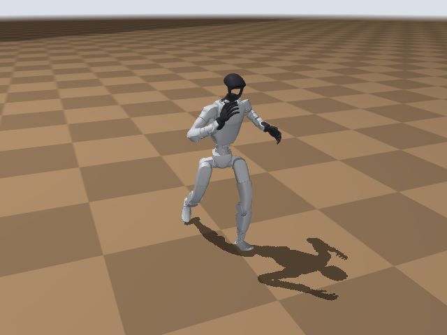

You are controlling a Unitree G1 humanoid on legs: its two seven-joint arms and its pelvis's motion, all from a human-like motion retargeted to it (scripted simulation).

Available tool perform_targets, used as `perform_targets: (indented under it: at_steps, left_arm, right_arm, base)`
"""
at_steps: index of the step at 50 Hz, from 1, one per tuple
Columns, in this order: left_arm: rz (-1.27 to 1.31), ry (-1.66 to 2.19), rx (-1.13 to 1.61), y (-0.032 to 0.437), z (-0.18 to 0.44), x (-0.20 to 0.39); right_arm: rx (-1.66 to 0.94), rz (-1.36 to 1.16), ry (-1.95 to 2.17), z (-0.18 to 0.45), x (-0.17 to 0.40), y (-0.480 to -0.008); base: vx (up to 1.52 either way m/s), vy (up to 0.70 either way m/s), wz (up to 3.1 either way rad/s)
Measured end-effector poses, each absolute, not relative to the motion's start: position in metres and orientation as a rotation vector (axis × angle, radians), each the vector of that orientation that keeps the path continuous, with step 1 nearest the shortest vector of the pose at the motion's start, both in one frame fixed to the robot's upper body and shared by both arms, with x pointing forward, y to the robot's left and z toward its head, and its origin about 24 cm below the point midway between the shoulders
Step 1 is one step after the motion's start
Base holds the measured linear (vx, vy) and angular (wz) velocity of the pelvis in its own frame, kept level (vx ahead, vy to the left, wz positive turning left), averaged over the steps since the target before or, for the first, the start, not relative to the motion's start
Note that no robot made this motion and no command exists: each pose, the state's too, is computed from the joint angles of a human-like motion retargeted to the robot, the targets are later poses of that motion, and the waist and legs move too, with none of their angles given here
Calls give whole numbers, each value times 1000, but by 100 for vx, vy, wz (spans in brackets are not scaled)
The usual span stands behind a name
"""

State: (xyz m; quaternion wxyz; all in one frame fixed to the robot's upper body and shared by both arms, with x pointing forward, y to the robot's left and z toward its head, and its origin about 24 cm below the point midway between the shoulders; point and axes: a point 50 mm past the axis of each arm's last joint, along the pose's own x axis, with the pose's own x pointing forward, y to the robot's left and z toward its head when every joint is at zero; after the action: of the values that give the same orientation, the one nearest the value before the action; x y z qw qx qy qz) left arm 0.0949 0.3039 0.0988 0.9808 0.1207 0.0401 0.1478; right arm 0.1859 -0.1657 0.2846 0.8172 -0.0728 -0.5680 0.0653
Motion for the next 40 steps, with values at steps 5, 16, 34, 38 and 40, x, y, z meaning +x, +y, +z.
perform_targets:
  at_steps: [5,16,34,38,40]
  left_arm:
    - [183,-134,156,262,99,174]
    - [6,-1437,-44,147,375,236]
    - [236,-365,-43,256,130,193]
    - [246,-26,95,286,103,121]
    - [188,108,84,288,96,102]
  right_arm:
    - [-120,138,-878,222,196,-175]
    - [-253,-35,-39,98,121,-269]
    - [-166,-63,-844,230,234,-213]
    - [35,-23,-1299,306,211,-170]
    - [81,45,-1388,318,195,-161]
  base:
    - [124,43,54]
    - [114,7,165]
    - [117,-42,-5]
    - [139,-15,-194]
    - [149,6,-114]
